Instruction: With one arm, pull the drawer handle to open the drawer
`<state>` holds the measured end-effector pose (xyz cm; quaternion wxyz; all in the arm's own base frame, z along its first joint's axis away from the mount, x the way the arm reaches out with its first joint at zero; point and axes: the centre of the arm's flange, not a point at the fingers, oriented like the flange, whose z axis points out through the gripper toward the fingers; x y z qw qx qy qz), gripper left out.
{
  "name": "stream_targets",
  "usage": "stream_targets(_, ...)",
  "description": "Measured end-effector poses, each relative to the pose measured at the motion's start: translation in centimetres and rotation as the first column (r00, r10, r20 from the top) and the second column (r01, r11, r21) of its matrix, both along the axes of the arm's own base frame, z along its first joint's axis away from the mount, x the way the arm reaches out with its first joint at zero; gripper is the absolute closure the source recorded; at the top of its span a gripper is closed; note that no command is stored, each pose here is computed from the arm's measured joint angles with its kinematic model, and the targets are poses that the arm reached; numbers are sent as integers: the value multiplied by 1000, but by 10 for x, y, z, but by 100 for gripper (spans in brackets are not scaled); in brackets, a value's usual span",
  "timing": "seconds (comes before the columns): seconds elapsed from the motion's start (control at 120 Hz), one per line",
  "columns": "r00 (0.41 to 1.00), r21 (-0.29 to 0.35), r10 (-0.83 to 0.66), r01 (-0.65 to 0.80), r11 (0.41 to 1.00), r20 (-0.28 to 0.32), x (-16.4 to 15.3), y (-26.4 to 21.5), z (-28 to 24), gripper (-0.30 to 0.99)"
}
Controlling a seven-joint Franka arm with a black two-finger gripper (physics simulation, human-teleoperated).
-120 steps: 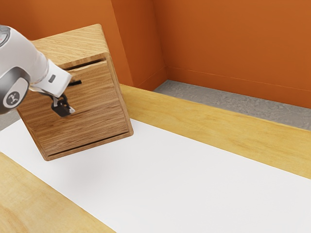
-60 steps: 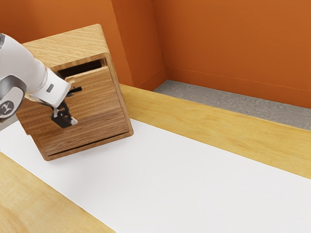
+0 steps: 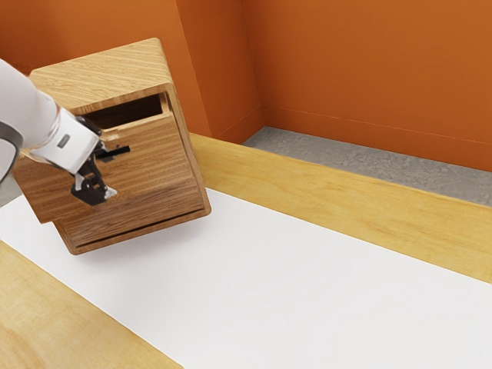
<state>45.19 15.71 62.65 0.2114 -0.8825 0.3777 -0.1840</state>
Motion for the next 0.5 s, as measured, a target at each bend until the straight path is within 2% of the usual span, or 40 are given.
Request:
stream_targets(0.133, 1000, 0, -3, 3, 1000, 12, -9, -1, 11, 22)
stream_targets(0.3, 1000, -10, -11, 11, 1000, -10, -16, -5, 7, 9)
stream_targets(0.5, 1000, -20, -24, 24, 1000, -14, -26, -11, 9, 5)
